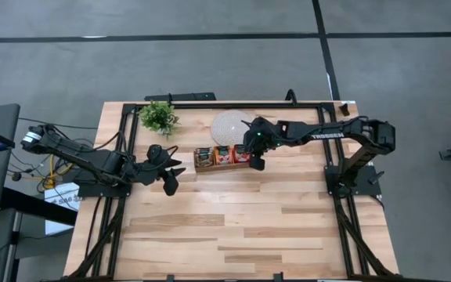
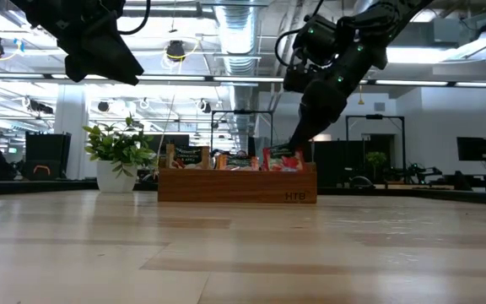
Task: Pick & Place Tea
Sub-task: Put the red tea bag into the right section of the wooden organizer
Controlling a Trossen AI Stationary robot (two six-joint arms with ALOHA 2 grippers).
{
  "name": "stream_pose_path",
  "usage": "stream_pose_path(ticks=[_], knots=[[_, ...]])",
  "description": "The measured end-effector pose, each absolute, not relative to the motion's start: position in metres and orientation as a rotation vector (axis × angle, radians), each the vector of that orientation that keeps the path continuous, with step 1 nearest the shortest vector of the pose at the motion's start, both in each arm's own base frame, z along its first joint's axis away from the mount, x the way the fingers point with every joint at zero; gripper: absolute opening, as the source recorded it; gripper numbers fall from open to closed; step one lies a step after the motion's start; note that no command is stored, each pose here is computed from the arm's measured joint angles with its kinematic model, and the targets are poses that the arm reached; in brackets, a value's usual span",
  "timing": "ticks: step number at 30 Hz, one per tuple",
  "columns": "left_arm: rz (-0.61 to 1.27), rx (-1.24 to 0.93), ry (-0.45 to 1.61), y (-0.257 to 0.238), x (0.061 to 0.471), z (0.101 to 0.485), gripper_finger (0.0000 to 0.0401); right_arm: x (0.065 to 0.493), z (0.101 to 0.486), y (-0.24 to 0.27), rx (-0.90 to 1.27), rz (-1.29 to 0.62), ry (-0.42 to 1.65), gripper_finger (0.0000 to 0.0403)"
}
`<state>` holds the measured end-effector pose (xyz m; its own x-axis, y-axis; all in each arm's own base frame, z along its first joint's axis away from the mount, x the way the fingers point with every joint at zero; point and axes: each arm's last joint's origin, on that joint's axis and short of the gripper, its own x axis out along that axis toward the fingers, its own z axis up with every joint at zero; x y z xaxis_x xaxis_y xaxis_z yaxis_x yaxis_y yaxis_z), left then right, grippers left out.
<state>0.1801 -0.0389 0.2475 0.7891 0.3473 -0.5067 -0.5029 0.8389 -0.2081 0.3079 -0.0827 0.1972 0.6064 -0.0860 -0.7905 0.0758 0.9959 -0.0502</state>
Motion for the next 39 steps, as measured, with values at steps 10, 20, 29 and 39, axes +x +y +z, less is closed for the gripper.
stream_pose_path(ticks=[10,20,29,39], knots=[[0.467,-0.341,0.473,-0.039,0.18,0.248,0.0135,0.309,0.197,-0.077,-0.037,-0.095,0.921,0.0],[0.466,-0.337,0.474,-0.039,0.18,0.248,0.0135,0.308,0.196,-0.077,-0.012,-0.105,0.932,0.0017],[0.466,-0.337,0.474,-0.039,0.18,0.248,0.0135,0.307,0.195,-0.077,0.004,-0.111,0.945,0.0081],[0.466,-0.337,0.474,-0.039,0.18,0.248,0.0135,0.31,0.208,-0.075,-0.003,-0.1,0.984,0.0081]])
